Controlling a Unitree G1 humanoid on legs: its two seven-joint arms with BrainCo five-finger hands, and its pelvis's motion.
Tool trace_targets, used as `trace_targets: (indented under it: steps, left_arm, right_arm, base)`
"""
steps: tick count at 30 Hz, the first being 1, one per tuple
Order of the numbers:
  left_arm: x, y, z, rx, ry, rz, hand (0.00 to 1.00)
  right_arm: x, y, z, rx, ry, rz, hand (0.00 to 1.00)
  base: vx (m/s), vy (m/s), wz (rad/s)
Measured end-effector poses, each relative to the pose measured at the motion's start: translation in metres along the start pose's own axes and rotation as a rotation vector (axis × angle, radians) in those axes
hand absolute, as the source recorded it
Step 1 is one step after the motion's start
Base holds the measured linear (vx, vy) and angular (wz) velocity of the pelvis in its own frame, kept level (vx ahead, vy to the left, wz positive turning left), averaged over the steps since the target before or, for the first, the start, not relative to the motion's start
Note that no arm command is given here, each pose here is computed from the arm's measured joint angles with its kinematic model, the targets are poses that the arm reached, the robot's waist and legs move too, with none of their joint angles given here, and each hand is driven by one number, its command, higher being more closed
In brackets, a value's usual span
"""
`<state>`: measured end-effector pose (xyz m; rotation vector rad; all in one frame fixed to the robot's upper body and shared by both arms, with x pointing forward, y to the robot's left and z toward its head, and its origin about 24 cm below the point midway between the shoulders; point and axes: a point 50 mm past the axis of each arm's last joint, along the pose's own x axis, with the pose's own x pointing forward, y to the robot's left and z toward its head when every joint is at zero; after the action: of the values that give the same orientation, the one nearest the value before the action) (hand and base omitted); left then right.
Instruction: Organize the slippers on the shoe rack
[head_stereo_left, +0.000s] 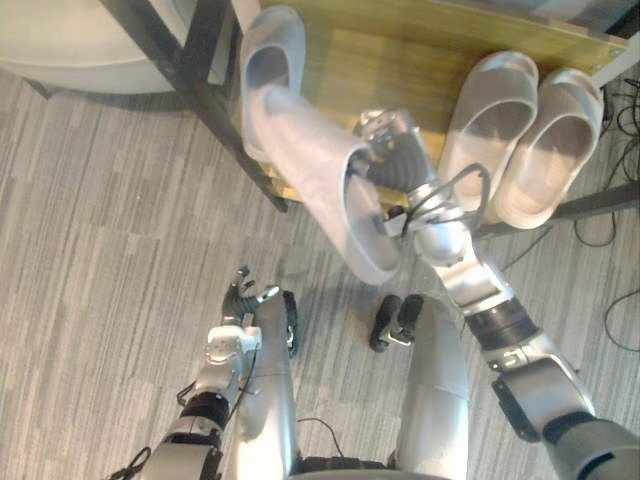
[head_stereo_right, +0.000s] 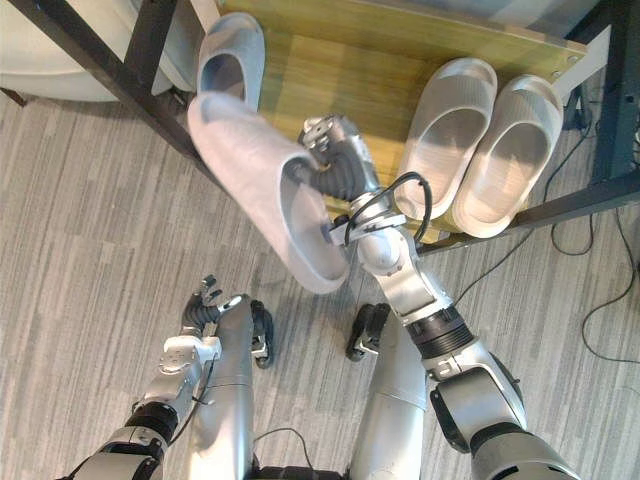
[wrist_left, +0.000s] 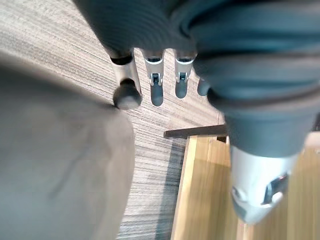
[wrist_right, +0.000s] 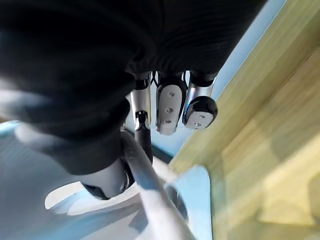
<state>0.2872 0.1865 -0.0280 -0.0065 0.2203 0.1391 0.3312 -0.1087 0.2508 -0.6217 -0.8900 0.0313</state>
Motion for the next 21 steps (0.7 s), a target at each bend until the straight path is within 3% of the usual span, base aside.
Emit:
trace_targets:
  steps: [7, 21]
  left_arm:
    - [0.002, -0.001, 0.01, -0.046, -0.039, 0.014, 0.0]
    - [0.0, -0.006, 0.0, -0.081, 0.013, 0.04, 0.0]
  right_arm:
    - [0.036, -0.032, -0.017, -0.042, 0.127, -0.213, 1.0]
    - [0.054, -0.044, -0.063, -0.049, 0.425, -0.298, 1.0]
  base:
    - [0.05, -0.092, 0.11]
    - [0.04, -0.055, 0.11]
